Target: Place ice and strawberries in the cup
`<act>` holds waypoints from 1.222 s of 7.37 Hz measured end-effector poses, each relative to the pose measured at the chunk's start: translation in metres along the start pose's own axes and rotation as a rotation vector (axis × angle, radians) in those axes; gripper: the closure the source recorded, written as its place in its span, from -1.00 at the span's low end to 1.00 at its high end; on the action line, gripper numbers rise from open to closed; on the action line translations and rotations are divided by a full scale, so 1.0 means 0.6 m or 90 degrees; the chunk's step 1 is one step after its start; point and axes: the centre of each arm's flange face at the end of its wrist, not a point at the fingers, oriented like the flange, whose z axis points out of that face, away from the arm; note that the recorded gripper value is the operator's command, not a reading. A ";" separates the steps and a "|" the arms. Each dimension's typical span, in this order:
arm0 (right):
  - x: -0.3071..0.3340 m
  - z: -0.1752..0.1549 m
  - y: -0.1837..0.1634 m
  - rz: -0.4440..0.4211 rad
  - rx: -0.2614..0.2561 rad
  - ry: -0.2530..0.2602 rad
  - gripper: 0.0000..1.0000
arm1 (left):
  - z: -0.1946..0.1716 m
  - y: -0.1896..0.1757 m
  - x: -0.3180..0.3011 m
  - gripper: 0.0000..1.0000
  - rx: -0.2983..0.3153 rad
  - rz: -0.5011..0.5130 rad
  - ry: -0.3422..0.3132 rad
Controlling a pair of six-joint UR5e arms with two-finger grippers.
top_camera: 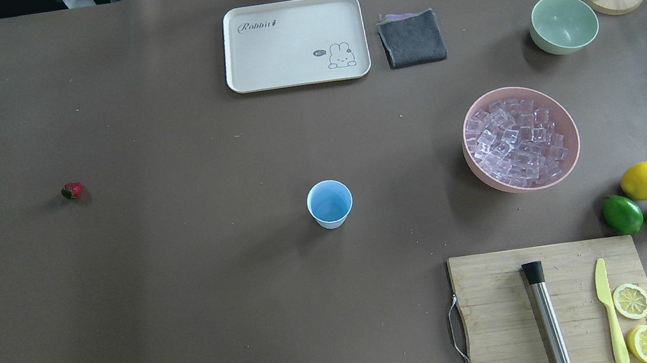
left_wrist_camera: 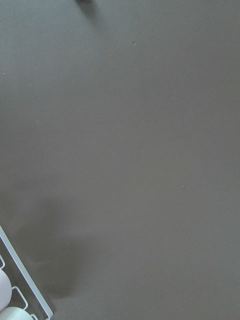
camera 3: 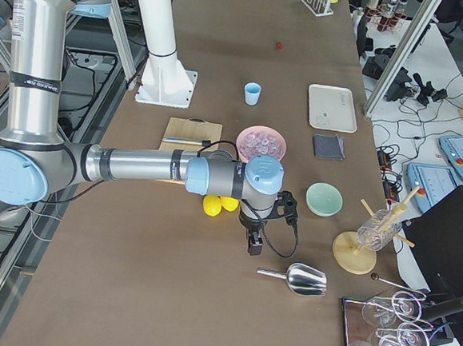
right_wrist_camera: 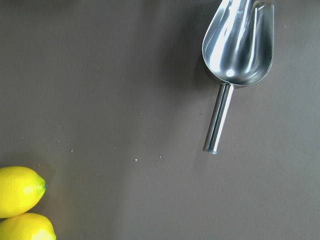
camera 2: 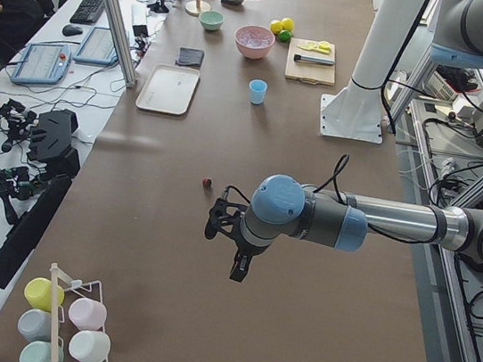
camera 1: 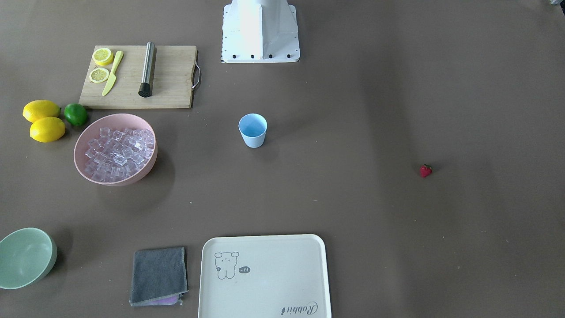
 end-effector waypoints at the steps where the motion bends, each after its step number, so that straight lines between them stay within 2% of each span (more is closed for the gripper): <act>1: -0.002 0.002 0.001 0.000 0.001 -0.010 -1.00 | 0.002 0.004 -0.001 -0.95 -0.002 -0.006 0.002; 4: -0.010 0.005 0.001 0.001 0.003 -0.033 -1.00 | -0.001 0.000 0.002 -0.93 0.003 -0.001 0.005; 9: -0.044 0.019 -0.003 0.018 0.004 -0.107 -0.96 | -0.003 -0.002 0.005 -0.95 0.006 0.001 0.006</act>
